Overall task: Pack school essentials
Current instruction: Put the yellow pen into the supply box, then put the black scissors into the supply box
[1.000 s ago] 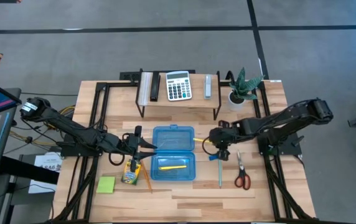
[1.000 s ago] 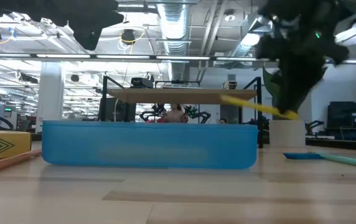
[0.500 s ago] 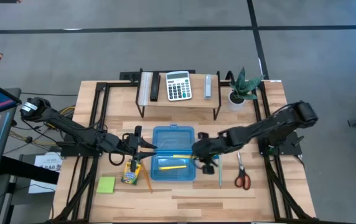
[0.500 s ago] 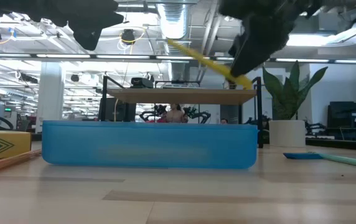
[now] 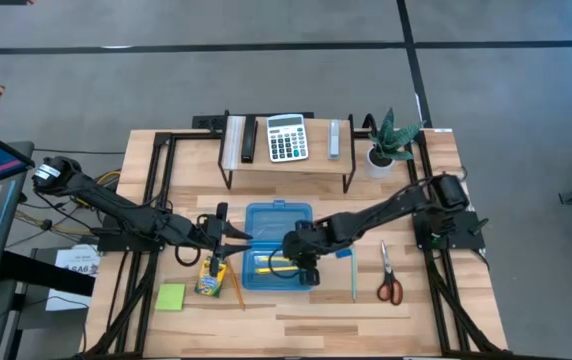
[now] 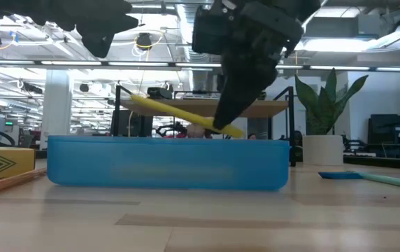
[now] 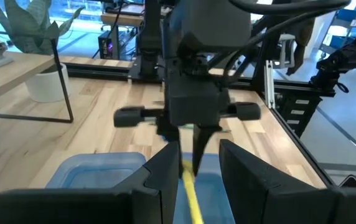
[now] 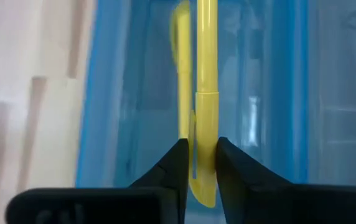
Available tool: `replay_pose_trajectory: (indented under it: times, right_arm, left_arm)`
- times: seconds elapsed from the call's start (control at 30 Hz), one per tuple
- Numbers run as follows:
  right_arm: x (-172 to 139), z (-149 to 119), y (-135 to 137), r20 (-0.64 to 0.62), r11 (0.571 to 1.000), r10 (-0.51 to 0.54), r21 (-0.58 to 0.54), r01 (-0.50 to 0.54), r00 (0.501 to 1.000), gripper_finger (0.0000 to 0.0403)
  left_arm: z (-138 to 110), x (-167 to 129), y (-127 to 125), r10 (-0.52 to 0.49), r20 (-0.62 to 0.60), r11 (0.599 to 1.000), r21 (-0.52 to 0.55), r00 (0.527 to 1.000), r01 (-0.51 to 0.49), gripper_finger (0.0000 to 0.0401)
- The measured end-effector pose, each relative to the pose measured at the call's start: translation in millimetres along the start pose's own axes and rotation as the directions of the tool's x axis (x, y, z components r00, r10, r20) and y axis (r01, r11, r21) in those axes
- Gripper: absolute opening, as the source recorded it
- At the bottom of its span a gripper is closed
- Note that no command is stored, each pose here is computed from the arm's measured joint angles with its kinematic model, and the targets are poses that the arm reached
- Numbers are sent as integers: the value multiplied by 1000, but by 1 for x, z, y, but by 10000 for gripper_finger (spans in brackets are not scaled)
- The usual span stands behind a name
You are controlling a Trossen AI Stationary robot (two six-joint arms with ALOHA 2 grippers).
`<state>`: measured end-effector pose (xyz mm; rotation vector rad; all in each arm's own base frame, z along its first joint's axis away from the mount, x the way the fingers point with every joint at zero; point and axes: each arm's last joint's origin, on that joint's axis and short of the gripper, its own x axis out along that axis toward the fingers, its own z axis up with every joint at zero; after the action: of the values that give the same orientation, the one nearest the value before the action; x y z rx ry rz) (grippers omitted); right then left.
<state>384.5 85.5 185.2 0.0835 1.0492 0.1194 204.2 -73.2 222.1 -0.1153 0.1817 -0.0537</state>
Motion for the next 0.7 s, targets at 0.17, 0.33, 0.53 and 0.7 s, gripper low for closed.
replay_pose_trajectory:
  times: [0.17, 0.33, 0.53, 0.7]
  right_arm:
    - [-9, 2, -5, 8, 1000, -6, 13, 6, 1000, 134]
    - [-21, 1, -6, -9, 1000, -11, 17, 11, 1000, 164]
    - [-43, -15, -3, -116, 997, -32, 63, 39, 993, 165]
    - [-70, -49, 3, -153, 981, -113, 137, 134, 982, 151]
  left_arm:
    - [0, 0, 0, -5, -4, 1000, 0, 1000, 5, 102]
    - [-1, 0, 0, -5, -6, 1000, 1, 1000, 5, 102]
    - [-1, 0, 0, -10, -12, 1000, -13, 1000, 10, 102]
    - [-2, 0, -2, -23, -18, 1000, -18, 1000, 23, 102]
